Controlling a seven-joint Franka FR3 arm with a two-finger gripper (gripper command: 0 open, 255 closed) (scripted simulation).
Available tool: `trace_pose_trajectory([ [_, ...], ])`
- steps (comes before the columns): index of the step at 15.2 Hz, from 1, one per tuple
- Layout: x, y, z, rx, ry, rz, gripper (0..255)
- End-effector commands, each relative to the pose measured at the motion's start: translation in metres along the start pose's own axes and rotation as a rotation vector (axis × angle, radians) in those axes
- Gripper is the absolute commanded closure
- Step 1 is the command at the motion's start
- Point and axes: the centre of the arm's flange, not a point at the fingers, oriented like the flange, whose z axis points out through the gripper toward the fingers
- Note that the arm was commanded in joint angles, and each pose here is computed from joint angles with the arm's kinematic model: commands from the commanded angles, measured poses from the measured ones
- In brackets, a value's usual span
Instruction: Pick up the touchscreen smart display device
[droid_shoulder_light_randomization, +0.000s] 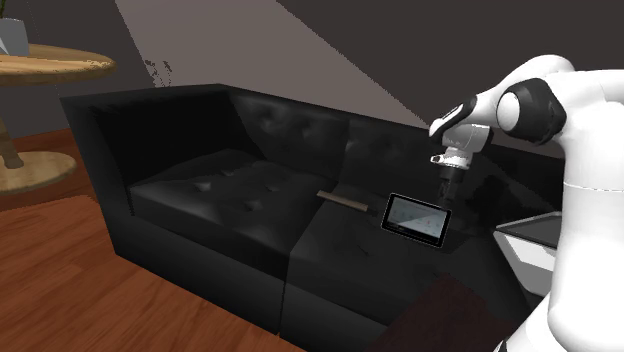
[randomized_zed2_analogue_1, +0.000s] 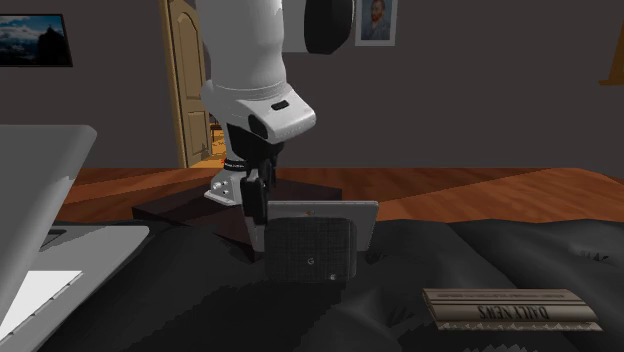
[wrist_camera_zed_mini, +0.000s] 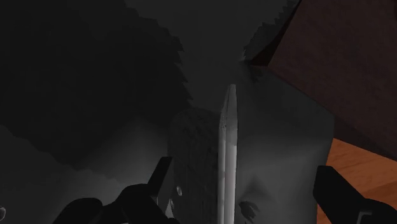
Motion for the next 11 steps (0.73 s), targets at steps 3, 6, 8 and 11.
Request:
trace_pose_trajectory([
  [3, 0.0, 0.01, 0.021, 0.0, 0.0, -0.001, 0],
  [6, 0.001, 0.009, 0.021, 0.0, 0.0, 0.0, 255],
  [8, 0.001, 0.009, 0.021, 0.0, 0.0, 0.0, 255],
  [11, 0.001, 0.009, 0.021, 0.0, 0.0, 0.0, 255],
])
